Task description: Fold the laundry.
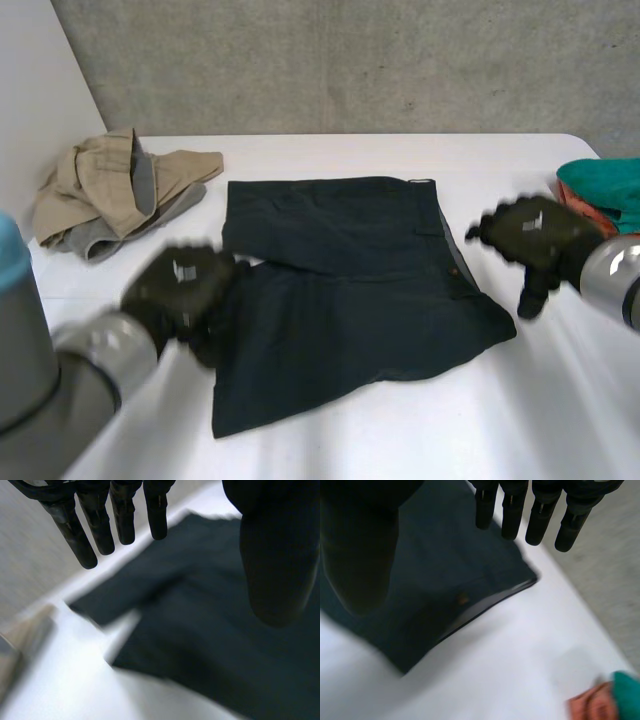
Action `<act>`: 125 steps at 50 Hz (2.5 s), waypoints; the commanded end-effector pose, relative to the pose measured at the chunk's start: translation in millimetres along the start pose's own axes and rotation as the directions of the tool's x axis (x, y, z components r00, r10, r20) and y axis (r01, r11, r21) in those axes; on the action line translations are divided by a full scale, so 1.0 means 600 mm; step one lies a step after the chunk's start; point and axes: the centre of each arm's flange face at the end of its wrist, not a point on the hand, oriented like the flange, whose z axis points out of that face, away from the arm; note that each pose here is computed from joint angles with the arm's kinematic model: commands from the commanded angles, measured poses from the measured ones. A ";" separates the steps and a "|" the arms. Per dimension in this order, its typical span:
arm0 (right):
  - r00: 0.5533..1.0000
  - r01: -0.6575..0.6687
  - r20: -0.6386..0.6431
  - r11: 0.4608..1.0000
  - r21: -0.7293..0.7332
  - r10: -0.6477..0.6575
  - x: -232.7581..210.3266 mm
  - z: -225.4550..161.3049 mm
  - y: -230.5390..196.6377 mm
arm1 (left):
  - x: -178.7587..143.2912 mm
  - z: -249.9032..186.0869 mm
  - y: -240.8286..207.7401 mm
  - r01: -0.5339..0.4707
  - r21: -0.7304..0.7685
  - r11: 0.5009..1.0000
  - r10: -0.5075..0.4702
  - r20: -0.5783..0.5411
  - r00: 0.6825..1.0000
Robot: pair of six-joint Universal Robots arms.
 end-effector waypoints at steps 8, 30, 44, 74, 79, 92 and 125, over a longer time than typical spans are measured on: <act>0.998 -0.013 0.054 0.998 0.065 0.009 -0.065 0.042 0.122 | 0.050 0.018 0.113 -0.006 -0.043 0.999 0.003 -0.072 0.997; 0.999 -0.020 0.050 0.998 0.053 0.017 -0.074 0.055 0.140 | 0.088 0.016 0.118 -0.052 -0.020 0.998 0.049 -0.130 0.990; 0.971 0.047 0.241 0.972 -0.231 0.010 -0.049 -0.095 0.078 | 0.095 -0.127 0.100 -0.295 -0.236 0.926 0.211 -0.325 0.922; 0.958 0.069 -0.285 0.976 0.208 -0.007 0.021 0.251 -0.001 | -0.019 0.326 -0.088 -0.286 0.398 0.872 0.188 0.268 0.945; 0.931 0.090 -0.366 0.966 0.242 0.004 0.020 0.314 0.020 | -0.025 0.377 -0.085 -0.296 0.419 0.858 0.177 0.300 0.937; 0.911 0.035 -0.403 0.953 0.300 0.093 0.049 0.206 -0.062 | 0.005 0.279 -0.142 -0.278 0.461 0.843 0.159 0.280 0.947; 0.958 -0.243 -0.153 0.970 0.010 0.241 -0.029 0.184 0.132 | 0.044 0.161 -0.097 -0.020 0.448 0.894 0.019 0.006 1.000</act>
